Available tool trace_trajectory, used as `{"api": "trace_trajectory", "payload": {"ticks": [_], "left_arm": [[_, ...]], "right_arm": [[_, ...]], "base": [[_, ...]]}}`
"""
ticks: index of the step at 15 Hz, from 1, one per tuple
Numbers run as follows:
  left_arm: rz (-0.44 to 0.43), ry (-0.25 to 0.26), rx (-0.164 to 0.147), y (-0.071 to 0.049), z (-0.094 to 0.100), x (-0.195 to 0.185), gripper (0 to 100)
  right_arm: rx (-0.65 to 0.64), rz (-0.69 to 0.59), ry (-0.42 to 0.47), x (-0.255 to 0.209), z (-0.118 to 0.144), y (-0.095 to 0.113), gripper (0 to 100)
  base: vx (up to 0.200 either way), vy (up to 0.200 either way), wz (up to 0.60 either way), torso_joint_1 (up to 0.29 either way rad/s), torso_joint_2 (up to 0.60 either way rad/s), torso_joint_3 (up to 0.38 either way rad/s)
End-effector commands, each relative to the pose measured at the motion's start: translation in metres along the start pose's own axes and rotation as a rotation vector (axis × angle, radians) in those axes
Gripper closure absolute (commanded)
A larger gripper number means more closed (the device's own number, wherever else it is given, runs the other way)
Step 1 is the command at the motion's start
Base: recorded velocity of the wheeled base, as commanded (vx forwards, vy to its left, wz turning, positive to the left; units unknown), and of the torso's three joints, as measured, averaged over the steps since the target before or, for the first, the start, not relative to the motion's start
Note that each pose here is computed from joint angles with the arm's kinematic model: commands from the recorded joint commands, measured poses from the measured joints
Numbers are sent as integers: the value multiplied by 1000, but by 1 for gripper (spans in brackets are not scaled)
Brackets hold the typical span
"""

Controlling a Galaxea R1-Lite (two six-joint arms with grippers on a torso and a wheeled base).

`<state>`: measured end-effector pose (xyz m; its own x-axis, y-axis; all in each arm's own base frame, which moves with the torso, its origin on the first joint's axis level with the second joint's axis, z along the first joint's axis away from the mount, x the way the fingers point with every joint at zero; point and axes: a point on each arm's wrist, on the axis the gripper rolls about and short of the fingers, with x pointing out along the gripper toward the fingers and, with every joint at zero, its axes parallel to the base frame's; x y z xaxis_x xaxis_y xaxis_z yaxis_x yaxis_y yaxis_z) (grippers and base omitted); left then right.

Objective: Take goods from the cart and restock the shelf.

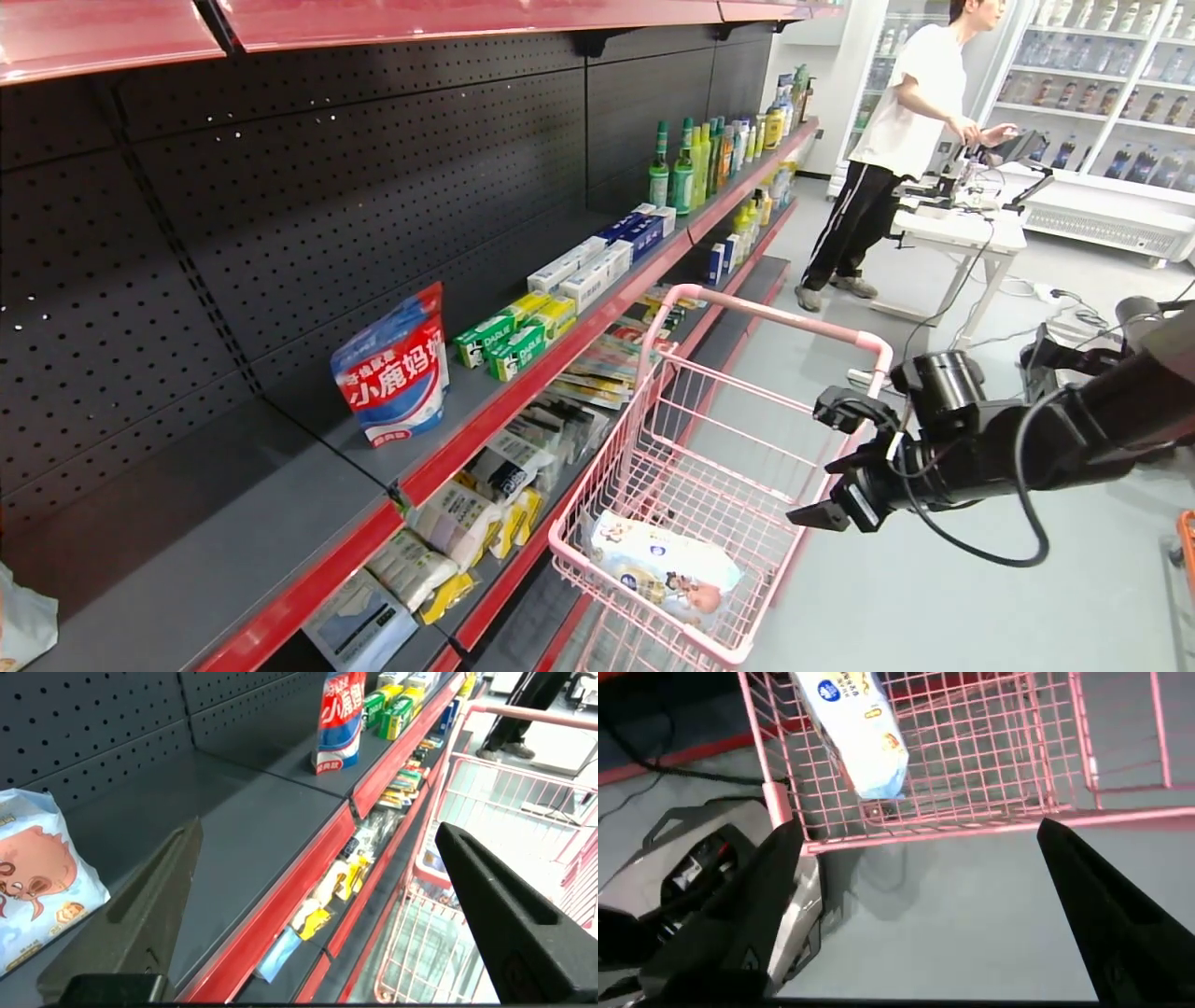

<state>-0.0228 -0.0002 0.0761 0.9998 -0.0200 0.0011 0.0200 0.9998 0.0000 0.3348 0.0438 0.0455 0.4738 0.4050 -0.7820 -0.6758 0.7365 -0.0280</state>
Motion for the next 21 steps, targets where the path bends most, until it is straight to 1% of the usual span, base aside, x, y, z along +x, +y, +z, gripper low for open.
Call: {"api": "trace_trajectory", "payload": {"ticks": [1,6,9,13,16,21], "left_arm": [[0,1,0,0,0,0,0],[0,0,0,0,0,0,0],[0,1,0,0,0,0,0],[0,0,0,0,0,0,0],[0,0,0,0,0,0,0],[0,0,0,0,0,0,0]], "right_arm": [[-31,73,69,51,-5,3,0],[-93,117,87,89,1,14,0],[-114,123,74,101,8,15,0],[-140,150,91,107,6,26,0],[-172,161,97,108,4,30,0],[-169,163,100,113,3,28,0]], "base": [[0,0,0,0,0,0],[0,0,0,-34,75,42],[0,0,0,-90,186,98],[0,0,0,-98,220,118],[0,0,0,-126,276,154],[0,0,0,-148,336,186]]}}
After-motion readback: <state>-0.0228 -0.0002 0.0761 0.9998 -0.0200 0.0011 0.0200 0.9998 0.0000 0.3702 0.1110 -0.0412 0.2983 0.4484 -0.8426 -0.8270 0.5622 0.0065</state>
